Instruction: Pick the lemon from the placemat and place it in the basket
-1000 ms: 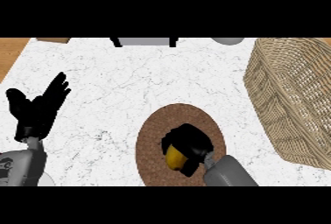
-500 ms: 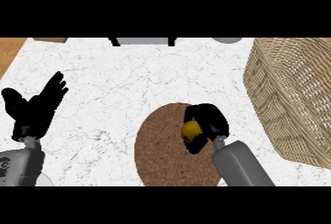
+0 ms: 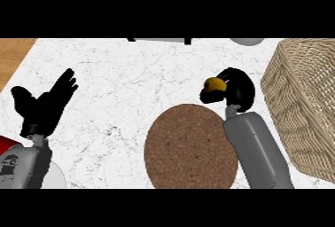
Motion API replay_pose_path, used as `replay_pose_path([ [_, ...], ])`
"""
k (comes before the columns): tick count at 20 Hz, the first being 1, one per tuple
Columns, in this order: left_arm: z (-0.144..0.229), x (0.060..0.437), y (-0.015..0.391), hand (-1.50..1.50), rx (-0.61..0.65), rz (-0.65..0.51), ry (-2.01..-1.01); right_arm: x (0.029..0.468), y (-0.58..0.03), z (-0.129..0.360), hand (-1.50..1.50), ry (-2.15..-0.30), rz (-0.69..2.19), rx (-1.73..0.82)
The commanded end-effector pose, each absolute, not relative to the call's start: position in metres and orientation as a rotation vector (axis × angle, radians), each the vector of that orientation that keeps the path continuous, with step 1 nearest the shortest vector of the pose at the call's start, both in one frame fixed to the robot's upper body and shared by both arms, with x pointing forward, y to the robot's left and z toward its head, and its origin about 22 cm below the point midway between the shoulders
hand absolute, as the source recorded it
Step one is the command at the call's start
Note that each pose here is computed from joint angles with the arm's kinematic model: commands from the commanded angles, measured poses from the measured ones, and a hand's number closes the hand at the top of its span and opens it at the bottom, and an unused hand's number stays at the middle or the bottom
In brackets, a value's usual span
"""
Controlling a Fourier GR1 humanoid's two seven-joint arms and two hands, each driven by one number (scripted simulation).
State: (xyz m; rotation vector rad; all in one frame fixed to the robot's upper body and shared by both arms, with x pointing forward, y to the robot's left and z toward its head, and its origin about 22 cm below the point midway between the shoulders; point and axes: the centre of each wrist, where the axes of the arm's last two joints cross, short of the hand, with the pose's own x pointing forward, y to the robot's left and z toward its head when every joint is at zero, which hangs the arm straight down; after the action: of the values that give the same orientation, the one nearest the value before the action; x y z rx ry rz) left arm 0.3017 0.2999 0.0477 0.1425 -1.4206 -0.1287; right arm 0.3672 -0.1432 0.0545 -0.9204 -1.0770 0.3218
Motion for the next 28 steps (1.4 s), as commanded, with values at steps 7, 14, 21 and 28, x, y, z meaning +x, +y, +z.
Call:
replay_pose_path([
  [7, 0.052, 0.315, 0.28, 0.0, 0.108, -0.18, -1.436, 0.417, -0.089, 0.152, 1.5, -1.291, -0.168, -1.21],
  [14, 0.053, 0.313, 0.283, 0.0, 0.126, -0.173, -1.418, 0.438, -0.065, 0.203, 1.5, -1.207, -0.263, -1.36],
  [21, 0.06, 0.318, 0.285, 0.0, 0.136, -0.145, -1.415, 0.452, -0.066, 0.247, 1.5, -1.126, -0.323, -1.497],
  [28, 0.051, 0.308, 0.287, 0.0, 0.126, -0.152, -1.419, 0.464, -0.094, 0.275, 1.5, -1.049, -0.406, -1.619],
])
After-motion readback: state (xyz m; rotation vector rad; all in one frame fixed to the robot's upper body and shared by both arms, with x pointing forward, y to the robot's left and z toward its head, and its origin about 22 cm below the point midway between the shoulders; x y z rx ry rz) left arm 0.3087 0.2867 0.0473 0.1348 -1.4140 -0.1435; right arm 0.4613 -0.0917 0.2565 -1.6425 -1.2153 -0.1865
